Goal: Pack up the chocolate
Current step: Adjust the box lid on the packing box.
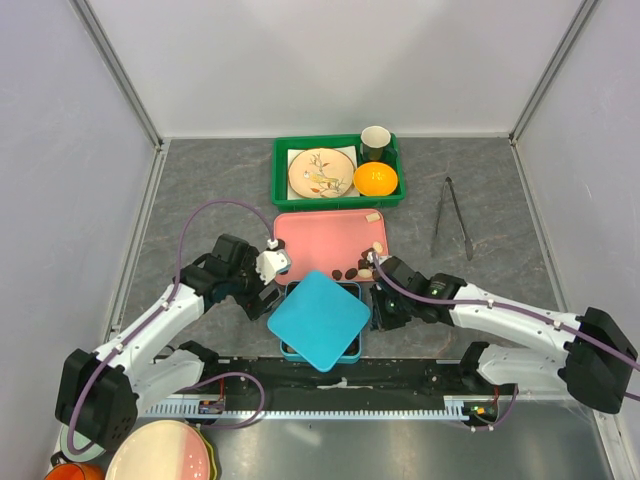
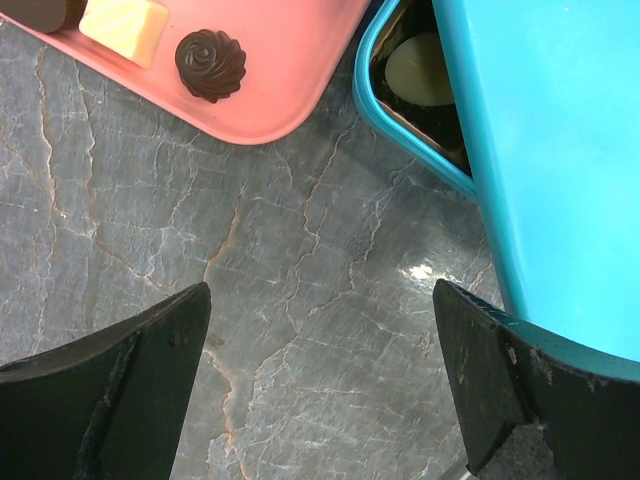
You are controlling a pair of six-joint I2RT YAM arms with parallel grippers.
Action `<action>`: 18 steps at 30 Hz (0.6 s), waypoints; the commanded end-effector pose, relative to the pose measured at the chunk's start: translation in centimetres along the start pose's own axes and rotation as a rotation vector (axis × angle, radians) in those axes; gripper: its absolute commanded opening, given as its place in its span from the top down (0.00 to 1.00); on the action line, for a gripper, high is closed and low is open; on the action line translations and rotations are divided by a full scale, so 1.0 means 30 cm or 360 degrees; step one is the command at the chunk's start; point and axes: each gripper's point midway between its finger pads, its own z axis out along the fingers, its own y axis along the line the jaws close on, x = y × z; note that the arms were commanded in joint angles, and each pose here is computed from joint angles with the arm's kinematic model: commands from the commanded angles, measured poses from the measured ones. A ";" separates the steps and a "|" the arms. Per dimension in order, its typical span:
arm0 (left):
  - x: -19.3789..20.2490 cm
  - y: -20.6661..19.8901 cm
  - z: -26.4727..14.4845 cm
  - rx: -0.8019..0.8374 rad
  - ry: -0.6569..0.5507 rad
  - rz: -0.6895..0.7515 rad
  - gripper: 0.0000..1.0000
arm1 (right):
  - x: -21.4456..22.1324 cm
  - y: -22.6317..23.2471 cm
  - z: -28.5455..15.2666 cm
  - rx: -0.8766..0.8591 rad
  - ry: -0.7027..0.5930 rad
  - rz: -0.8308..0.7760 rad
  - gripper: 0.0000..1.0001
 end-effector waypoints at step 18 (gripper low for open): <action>-0.066 -0.064 -0.060 0.0135 -0.0079 0.0061 0.01 | -0.217 0.022 0.025 0.0113 -0.0267 0.0060 1.00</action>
